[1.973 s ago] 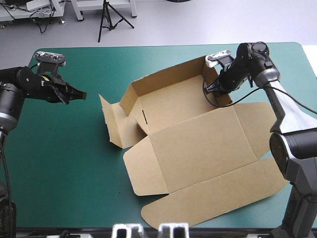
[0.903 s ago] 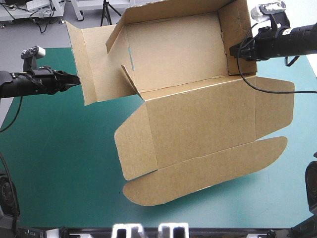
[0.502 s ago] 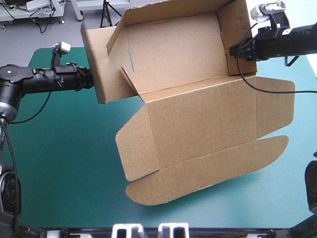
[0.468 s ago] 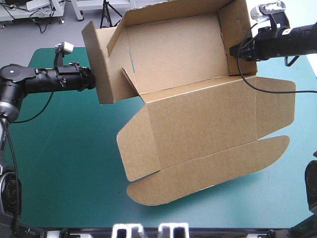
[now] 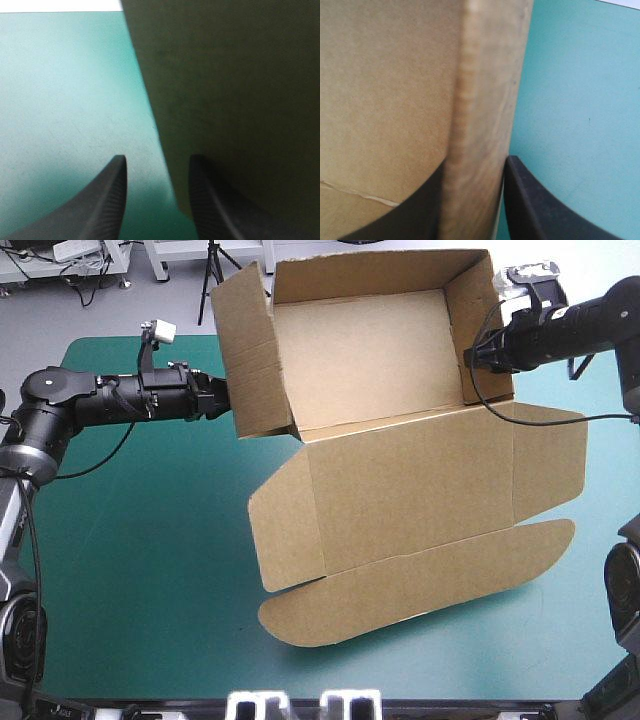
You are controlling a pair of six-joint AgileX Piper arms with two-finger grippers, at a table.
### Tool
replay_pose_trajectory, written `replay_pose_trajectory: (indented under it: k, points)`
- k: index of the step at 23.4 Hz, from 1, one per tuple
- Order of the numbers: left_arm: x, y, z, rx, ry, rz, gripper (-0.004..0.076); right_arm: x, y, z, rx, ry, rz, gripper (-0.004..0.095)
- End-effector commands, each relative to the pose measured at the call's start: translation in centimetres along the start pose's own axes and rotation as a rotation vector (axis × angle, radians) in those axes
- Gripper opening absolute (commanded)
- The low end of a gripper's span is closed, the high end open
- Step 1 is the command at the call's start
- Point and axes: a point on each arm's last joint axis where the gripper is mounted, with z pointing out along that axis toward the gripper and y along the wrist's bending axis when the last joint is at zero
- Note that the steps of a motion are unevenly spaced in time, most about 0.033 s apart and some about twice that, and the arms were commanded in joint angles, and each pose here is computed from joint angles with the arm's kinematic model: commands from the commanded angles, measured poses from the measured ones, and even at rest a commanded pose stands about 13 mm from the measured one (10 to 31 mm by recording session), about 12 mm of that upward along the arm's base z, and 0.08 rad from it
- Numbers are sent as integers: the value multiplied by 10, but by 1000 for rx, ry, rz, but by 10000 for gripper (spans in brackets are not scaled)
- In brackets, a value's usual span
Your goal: Fold the box
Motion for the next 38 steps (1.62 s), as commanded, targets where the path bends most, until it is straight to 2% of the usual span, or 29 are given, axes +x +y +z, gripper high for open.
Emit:
replay_pose_trajectory:
  k: [1, 9, 12, 20, 25, 30, 32, 38]
  points:
    - [-13, -35, -11, 124, -62, 42, 397, -15, 26, -19, 16, -124, -36, -18]
    - [-14, -37, -12, 131, -78, 20, 414, -24, 61, 2, 40, -159, -87, -17]
    - [-19, -43, -14, 188, -130, 16, 414, -24, 63, 9, 71, -141, -95, -18]
    - [-20, -44, -14, 200, -146, 37, 414, -25, 64, 9, 60, -159, -94, -18]
    - [-17, -37, -6, 83, -107, 59, 414, -26, 64, 10, 56, -162, -90, -18]
    - [-20, -35, 15, -176, -69, 49, 414, -26, 66, 12, 32, -165, -77, -18]
    - [-27, -42, 24, -273, -95, 35, 414, -27, 68, 12, 5, -175, -50, -18]
    - [-32, -58, 45, -388, -173, 42, 412, -28, 72, 12, -46, -188, -24, -18]
